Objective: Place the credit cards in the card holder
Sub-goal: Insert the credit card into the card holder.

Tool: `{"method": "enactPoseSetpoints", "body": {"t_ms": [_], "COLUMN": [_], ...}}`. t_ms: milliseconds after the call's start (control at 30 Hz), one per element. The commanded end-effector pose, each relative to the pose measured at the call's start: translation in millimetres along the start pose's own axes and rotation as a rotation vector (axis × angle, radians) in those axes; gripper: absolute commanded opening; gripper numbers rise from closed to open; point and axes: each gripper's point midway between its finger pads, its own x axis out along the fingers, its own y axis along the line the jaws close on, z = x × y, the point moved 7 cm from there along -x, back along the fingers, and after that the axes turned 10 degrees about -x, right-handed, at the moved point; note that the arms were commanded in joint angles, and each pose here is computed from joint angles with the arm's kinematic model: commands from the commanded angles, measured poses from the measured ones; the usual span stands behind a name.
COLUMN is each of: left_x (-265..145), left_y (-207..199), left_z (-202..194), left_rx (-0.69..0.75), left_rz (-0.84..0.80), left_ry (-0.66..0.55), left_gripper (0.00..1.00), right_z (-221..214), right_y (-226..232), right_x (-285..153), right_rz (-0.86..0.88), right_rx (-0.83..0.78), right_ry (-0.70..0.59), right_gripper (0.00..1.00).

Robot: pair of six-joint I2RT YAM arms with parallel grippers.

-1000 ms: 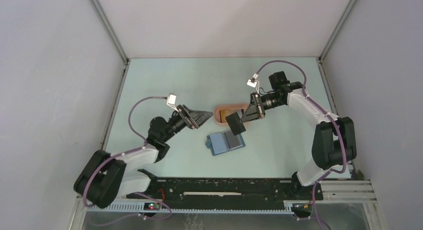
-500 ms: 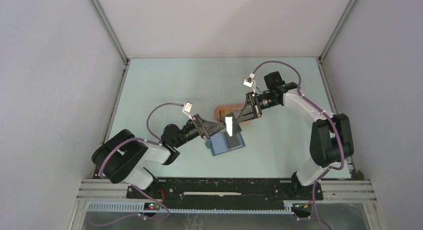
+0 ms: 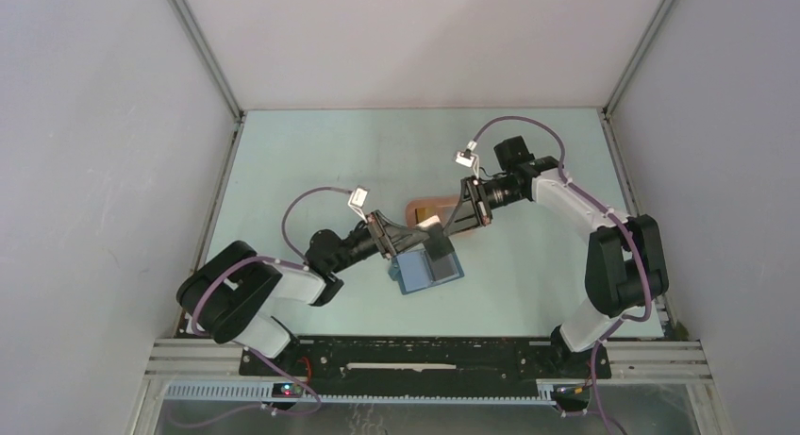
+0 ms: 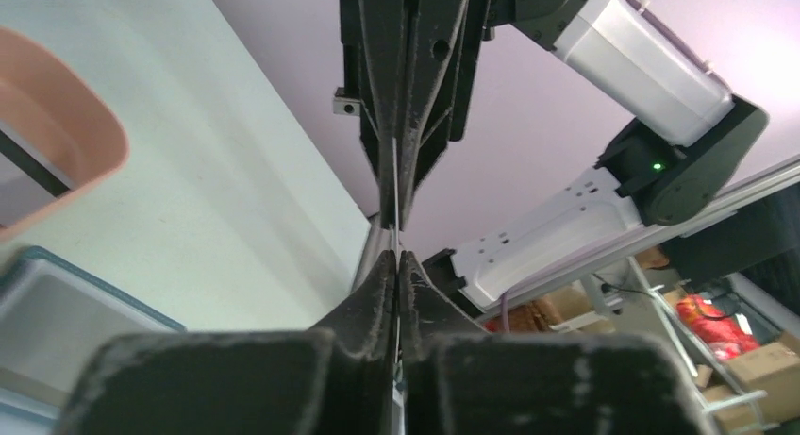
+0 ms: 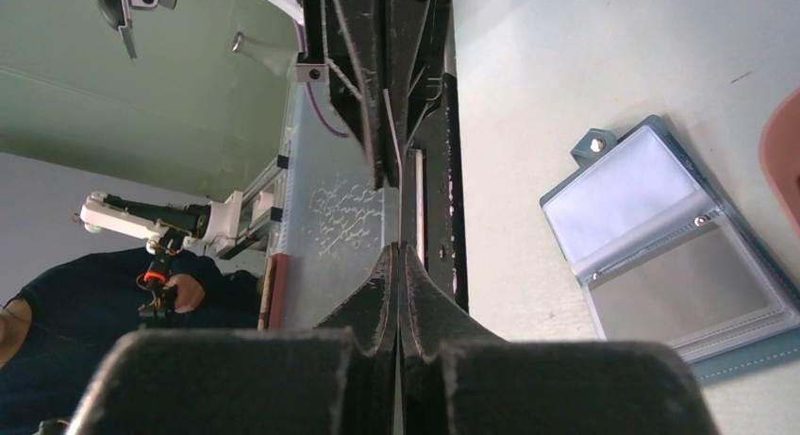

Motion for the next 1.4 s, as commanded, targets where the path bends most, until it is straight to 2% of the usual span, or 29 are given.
{"method": "enactPoseSetpoints", "body": {"t_ms": [0,33,100,167,267,400,500,600,667,800,933,1367], "left_x": [2,0,-8,-17,-31,-49,-53,-51,-49,-49,-46,-44], "left_y": [-13,-12,-8,-2,9,33,47,57,62,73,83,109], "left_z": [8,9,8,5,-6,-16,-19,-20,-19,-17,-17,-17], "left_rx": [0.067,0.074,0.073,0.053,0.003,-0.068,-0.099,-0.114,-0.117,-0.125,-0.133,-0.135], "left_rz": [-0.076,-0.071,-0.053,-0.026,0.027,0.145,0.209,0.250,0.269,0.316,0.347,0.429], "left_ry": [0.014,0.011,0.007,0.007,0.015,-0.026,-0.051,-0.075,-0.089,-0.121,-0.126,-0.146], "left_gripper": [0.00,0.00,0.00,0.00,0.00,0.00,0.00,0.00,0.00,0.00,0.00,0.00], "right_z": [0,0,2,5,8,1,-30,-55,-62,-66,-71,-79], "right_y": [1,2,5,10,15,25,23,9,-5,-31,-49,-60], "right_x": [5,6,4,-3,-19,-32,-23,-13,-9,-4,-3,8], "right_rz": [-0.008,-0.017,-0.051,-0.099,-0.205,-0.342,-0.290,-0.272,-0.313,-0.400,-0.468,-0.469], "right_rx": [-0.052,-0.065,-0.108,-0.161,-0.269,-0.497,-0.673,-0.854,-0.896,-0.870,-0.830,-0.796], "right_ry": [0.024,0.031,0.055,0.088,0.130,0.198,0.243,0.362,0.439,0.537,0.603,0.646], "right_gripper": [0.00,0.06,0.25,0.37,0.46,0.47,0.45,0.32,0.24,0.07,0.05,0.03]}}
